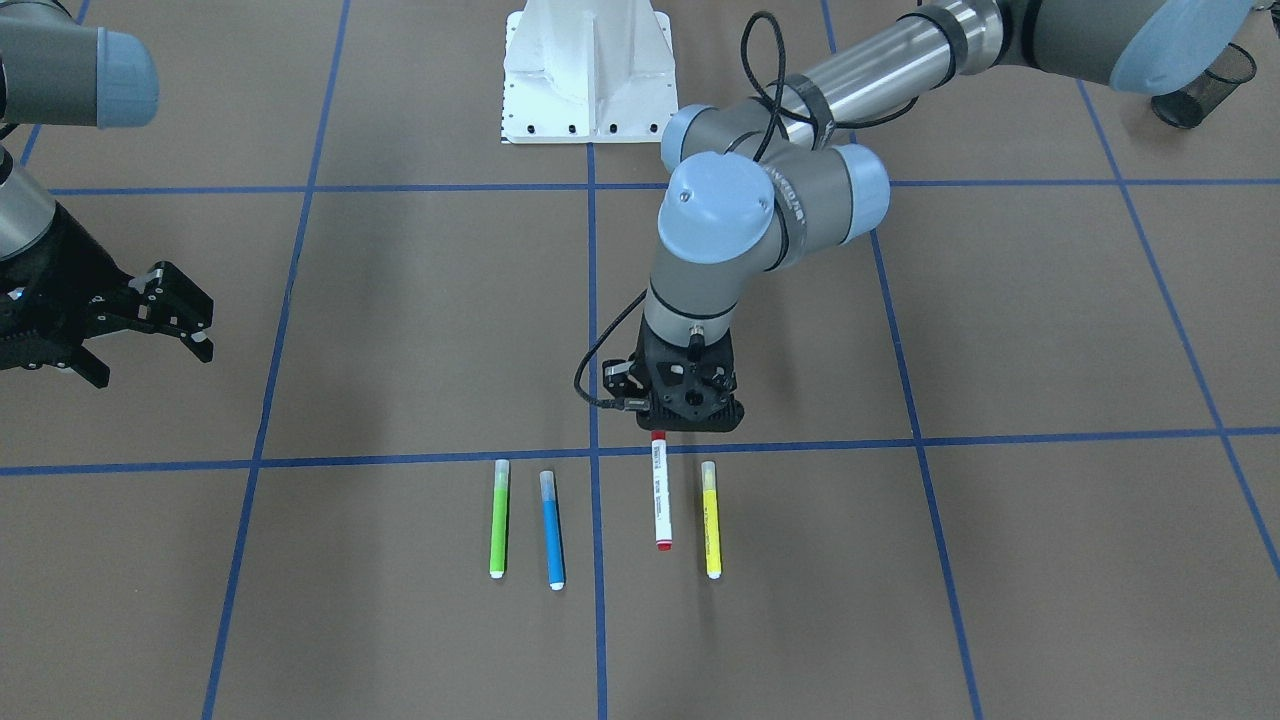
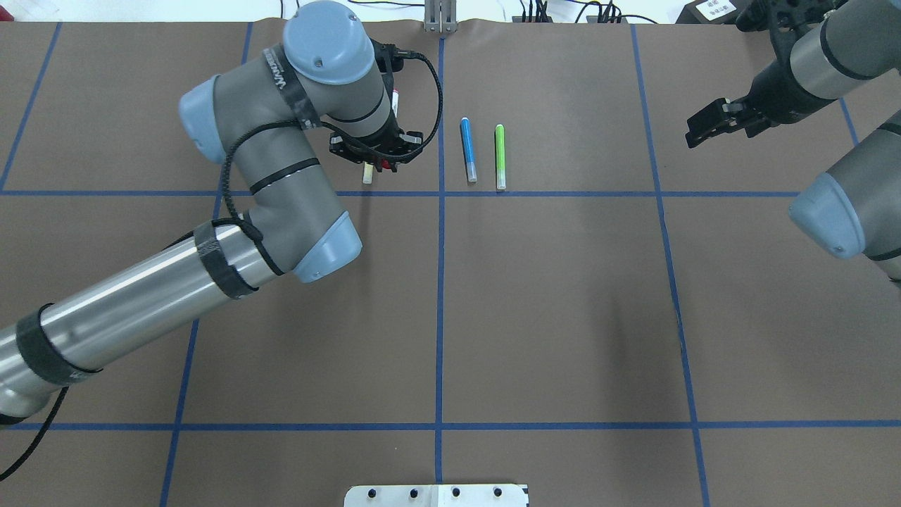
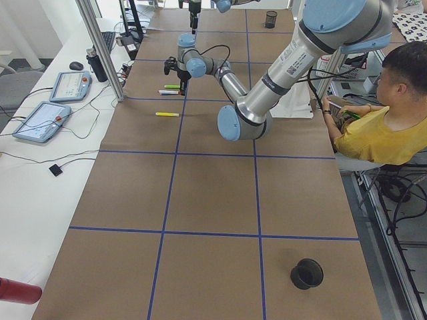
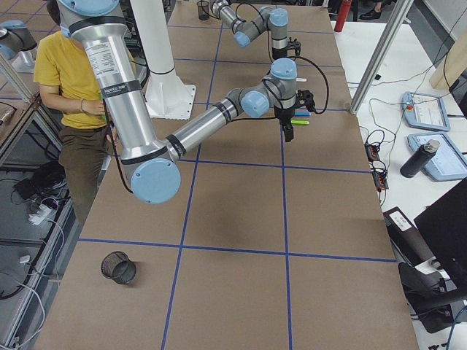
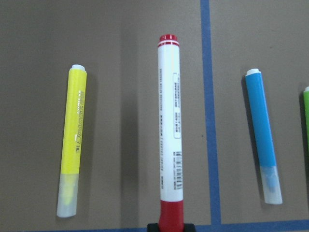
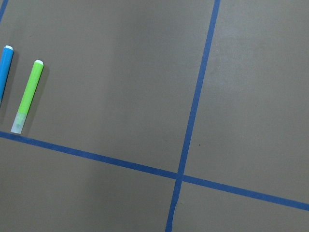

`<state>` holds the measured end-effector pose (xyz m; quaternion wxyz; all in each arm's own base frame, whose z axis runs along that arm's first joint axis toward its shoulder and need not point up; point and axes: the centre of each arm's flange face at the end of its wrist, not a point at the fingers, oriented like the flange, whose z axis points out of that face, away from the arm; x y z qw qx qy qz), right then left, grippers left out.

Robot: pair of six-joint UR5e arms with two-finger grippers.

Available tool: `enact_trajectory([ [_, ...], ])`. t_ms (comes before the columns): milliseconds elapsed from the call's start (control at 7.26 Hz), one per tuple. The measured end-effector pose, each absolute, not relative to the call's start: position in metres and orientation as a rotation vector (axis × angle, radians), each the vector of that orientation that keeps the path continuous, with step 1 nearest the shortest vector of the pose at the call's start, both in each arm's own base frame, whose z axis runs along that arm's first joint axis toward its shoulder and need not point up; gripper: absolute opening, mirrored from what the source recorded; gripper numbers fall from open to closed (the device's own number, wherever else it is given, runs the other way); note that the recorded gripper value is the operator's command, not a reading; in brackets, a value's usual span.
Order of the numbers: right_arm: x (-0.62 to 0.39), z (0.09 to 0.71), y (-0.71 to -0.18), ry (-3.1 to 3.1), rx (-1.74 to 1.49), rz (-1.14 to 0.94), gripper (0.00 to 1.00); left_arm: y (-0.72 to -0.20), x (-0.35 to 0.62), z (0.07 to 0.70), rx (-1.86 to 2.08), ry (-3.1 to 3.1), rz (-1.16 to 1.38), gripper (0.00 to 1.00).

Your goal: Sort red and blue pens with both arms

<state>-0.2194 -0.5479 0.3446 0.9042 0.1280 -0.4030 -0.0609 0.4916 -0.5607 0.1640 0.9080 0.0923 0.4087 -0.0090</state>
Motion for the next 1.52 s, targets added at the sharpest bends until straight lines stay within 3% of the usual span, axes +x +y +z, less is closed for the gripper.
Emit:
enact_trajectory([
  [551, -0.219, 0.347, -0.547, -0.831, 0.261, -0.125, 1.00, -0.492, 0.306, 0.178, 0.192, 0.632, 0.128, 0.00],
  [1102, -0.218, 0.349, -0.546, -0.830, 0.259, -0.124, 1.00, -0.467, 0.106, 0.282, 0.230, 0.446, 0.343, 0.00],
  [1516, -0.218, 0.348, -0.545, -0.830, 0.260, -0.124, 1.00, -0.445, -0.023, 0.339, 0.163, 0.415, 0.324, 0.00],
])
